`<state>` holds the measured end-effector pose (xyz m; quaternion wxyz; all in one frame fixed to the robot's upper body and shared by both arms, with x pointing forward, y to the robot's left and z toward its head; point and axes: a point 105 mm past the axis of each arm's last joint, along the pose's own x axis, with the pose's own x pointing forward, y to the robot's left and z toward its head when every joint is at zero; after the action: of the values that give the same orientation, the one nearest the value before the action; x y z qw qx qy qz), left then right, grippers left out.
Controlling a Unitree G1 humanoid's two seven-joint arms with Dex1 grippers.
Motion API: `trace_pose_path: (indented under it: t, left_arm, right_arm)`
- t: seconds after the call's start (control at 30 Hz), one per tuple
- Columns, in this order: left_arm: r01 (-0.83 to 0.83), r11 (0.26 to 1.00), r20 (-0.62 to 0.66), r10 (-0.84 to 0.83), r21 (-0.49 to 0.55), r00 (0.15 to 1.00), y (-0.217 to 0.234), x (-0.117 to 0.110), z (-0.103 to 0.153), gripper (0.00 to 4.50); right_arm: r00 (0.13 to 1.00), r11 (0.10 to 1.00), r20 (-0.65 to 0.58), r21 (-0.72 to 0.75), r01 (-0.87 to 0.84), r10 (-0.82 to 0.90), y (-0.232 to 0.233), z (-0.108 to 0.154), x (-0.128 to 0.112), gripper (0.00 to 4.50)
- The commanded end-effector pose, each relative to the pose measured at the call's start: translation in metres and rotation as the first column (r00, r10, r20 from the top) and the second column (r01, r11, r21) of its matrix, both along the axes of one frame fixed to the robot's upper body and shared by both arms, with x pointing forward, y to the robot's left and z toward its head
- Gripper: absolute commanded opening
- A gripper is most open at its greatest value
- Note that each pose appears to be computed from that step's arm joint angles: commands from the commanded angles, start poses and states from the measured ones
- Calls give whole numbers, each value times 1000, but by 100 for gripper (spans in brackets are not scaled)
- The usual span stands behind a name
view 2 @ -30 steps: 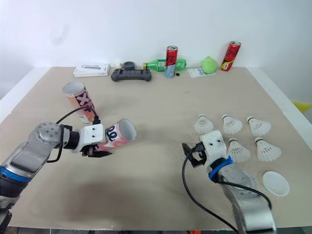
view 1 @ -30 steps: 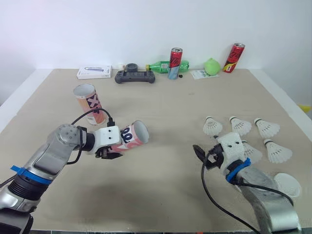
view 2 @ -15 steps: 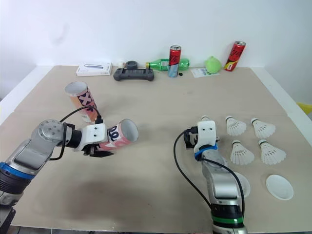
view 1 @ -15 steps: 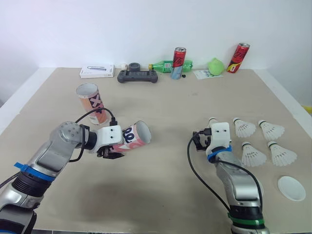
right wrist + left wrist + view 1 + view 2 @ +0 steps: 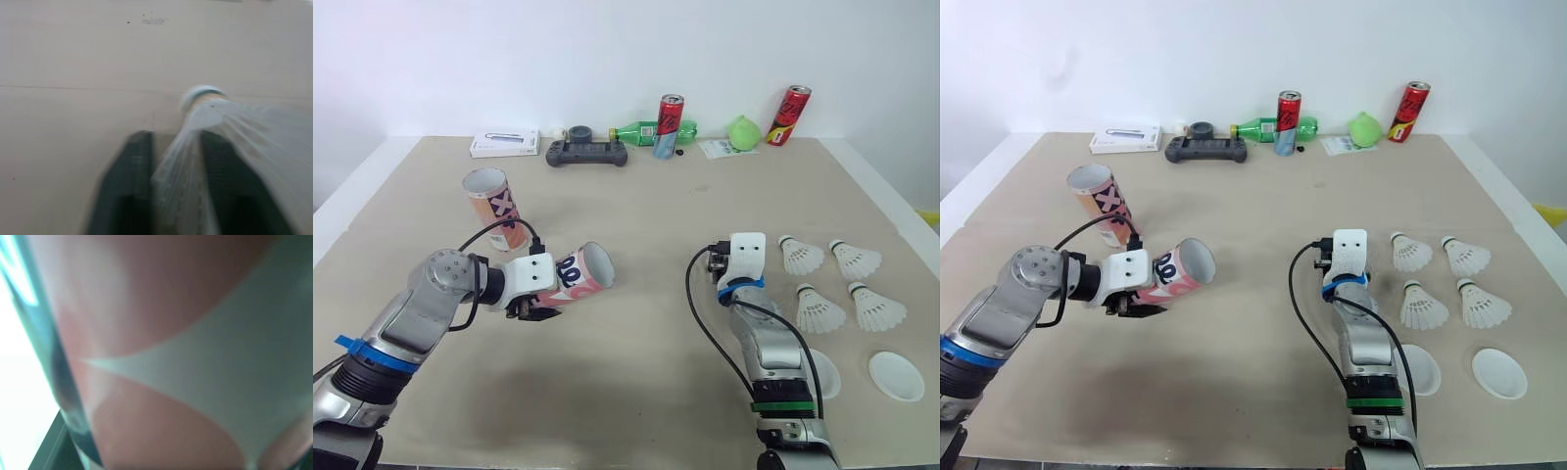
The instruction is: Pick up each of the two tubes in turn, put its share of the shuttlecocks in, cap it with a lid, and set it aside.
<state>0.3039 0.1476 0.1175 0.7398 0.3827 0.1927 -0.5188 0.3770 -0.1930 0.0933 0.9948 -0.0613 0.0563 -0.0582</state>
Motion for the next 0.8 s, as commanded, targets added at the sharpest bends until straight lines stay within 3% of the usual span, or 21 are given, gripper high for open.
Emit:
trace_pose_path:
  t: [0.03,0.13,0.2,0.33,0.43,0.6,0.8]
  left_arm:
    - [3,1000,-50,-3,13,999,-1,-5,-13,283]
    - [4,1000,-53,-4,14,999,-2,-5,-13,283]
    - [4,1000,-55,-3,15,998,-1,-5,-13,283]
    - [7,1000,-60,-6,18,998,-1,-4,-15,283]
    - [7,1000,-61,-6,16,998,-2,-2,-15,283]
    - [8,1000,-68,-7,12,998,-2,-2,-16,283]
    - [15,1000,-59,-16,-12,998,-8,-1,-14,283]
  right_arm:
    - [998,999,61,-22,-30,31,1,13,-1,4]
    - [982,988,109,-34,-152,155,15,29,-2,4]
    - [920,932,146,-61,-357,363,39,47,-8,4]
    - [667,693,191,-161,-703,720,78,91,-42,4]
    - [462,476,116,-257,-841,879,94,114,-68,4]
    - [279,255,-35,-308,-917,960,110,129,-91,4]
    - [175,106,-177,-343,-933,969,135,117,-98,4]
